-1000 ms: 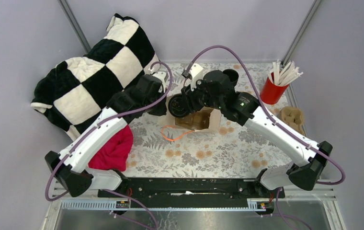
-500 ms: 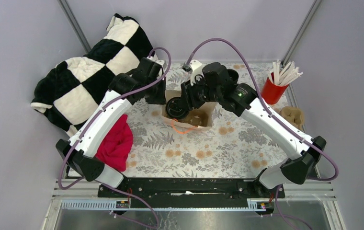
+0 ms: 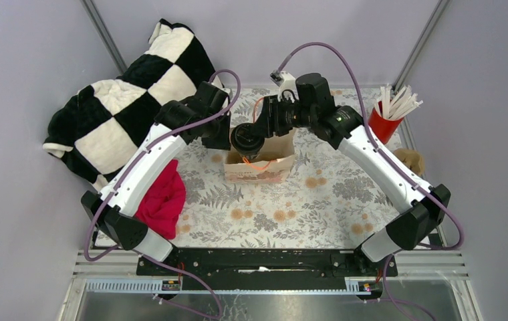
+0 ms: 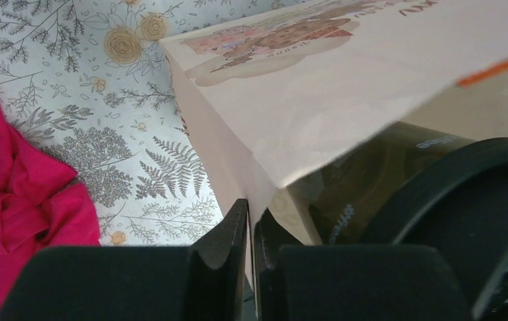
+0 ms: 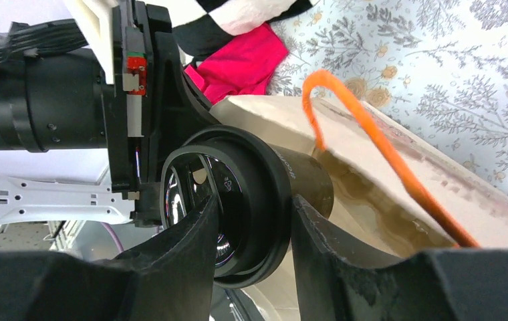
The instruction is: Pack the takeout coffee
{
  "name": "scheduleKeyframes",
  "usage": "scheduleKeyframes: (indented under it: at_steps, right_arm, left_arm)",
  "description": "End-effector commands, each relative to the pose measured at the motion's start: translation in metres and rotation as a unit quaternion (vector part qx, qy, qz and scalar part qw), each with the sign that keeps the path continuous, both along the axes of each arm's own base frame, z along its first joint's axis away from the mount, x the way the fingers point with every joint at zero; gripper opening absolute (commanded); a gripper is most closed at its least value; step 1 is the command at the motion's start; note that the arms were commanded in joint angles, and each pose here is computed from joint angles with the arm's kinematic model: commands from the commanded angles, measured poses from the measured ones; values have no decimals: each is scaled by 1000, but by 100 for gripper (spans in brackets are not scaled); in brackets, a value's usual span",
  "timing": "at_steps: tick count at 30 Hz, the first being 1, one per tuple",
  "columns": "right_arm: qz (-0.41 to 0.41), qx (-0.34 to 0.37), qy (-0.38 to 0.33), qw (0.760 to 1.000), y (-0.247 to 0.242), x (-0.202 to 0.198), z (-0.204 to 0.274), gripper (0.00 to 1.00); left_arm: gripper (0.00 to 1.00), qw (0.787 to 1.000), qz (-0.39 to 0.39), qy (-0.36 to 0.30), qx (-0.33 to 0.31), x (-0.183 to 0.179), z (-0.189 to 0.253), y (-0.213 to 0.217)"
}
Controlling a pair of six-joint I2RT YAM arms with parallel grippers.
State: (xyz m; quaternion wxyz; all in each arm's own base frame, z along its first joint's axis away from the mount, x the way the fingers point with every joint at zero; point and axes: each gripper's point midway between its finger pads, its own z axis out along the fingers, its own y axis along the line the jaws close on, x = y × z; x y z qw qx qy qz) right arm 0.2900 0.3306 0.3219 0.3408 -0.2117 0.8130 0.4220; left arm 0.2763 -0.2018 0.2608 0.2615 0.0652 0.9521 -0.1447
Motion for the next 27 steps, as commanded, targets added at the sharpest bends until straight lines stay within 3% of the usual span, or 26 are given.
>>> scheduleKeyframes:
  at_steps: [1, 6, 9, 18, 22, 27]
  right_arm:
    - [4, 36, 13, 999, 7, 6, 17, 21]
    - [-5, 35, 19, 999, 4, 18, 17, 21]
    - [-10, 38, 17, 999, 1, 23, 23, 22]
    - [-34, 56, -5, 998, -11, 43, 46, 22]
    - [-32, 67, -14, 997, -12, 46, 62, 22]
    - [-30, 118, -7, 992, -15, 48, 90, 22]
  left_arm:
    - [18, 999, 18, -27, -8, 9, 19, 3]
    - [54, 997, 43, -69, -16, 14, 47, 14]
    - [70, 994, 54, -90, -27, 17, 64, 21]
    - [89, 988, 61, -135, -40, 18, 91, 37]
    - [96, 978, 72, -172, -94, 25, 130, 43]
    - [99, 953, 17, -238, -187, 17, 171, 23]
